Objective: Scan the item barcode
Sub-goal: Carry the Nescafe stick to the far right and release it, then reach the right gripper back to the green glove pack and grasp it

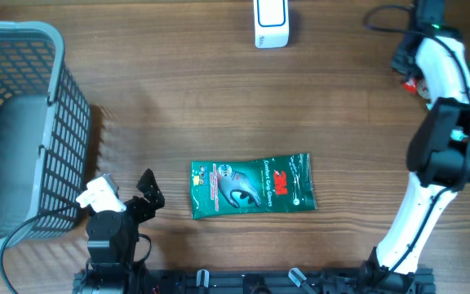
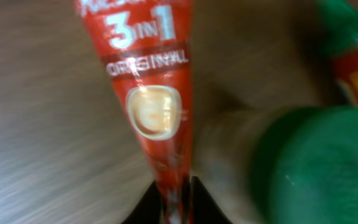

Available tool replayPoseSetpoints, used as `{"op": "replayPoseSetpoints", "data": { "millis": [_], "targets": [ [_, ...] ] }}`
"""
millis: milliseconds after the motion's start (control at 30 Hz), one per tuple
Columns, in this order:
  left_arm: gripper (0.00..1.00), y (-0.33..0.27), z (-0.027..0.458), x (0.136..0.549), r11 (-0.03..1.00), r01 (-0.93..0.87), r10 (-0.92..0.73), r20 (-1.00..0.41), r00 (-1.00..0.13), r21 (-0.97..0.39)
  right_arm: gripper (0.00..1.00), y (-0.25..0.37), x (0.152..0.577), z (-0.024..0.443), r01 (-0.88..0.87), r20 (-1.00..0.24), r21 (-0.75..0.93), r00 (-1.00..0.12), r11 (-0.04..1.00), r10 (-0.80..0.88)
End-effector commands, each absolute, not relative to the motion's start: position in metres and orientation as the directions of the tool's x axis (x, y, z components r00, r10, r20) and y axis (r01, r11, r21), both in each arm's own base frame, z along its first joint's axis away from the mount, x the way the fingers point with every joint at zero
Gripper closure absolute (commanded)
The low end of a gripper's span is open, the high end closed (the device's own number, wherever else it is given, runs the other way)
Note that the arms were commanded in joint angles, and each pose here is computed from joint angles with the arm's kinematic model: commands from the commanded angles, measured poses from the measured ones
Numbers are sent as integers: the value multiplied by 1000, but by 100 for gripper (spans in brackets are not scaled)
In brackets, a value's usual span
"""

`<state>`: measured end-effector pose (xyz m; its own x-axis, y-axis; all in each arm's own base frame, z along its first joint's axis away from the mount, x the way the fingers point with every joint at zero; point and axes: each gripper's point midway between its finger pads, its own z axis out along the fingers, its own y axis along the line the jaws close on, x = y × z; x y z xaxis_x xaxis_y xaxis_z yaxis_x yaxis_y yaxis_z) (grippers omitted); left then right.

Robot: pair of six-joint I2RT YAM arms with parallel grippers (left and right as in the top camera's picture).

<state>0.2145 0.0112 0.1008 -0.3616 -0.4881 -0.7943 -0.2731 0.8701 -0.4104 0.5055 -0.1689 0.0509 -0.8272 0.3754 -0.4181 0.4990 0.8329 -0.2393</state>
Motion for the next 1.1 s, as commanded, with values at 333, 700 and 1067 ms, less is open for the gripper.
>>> {"op": "replayPoseSetpoints", "data": {
  "millis": [333, 700, 1067],
  "targets": [
    [0, 11, 101, 214, 866, -272, -495, -791, -359, -419, 0, -85, 474, 241, 468, -527, 135, -712, 873, 464],
    [0, 11, 101, 214, 866, -272, -495, -791, -359, -419, 0, 123, 347, 232, -115, -416, 18, -904, 993, -97],
    [0, 11, 101, 214, 866, -272, -495, -791, -359, -419, 0, 251, 169, 88, -762, -258, 8, -627, 647, -735]
  ]
}}
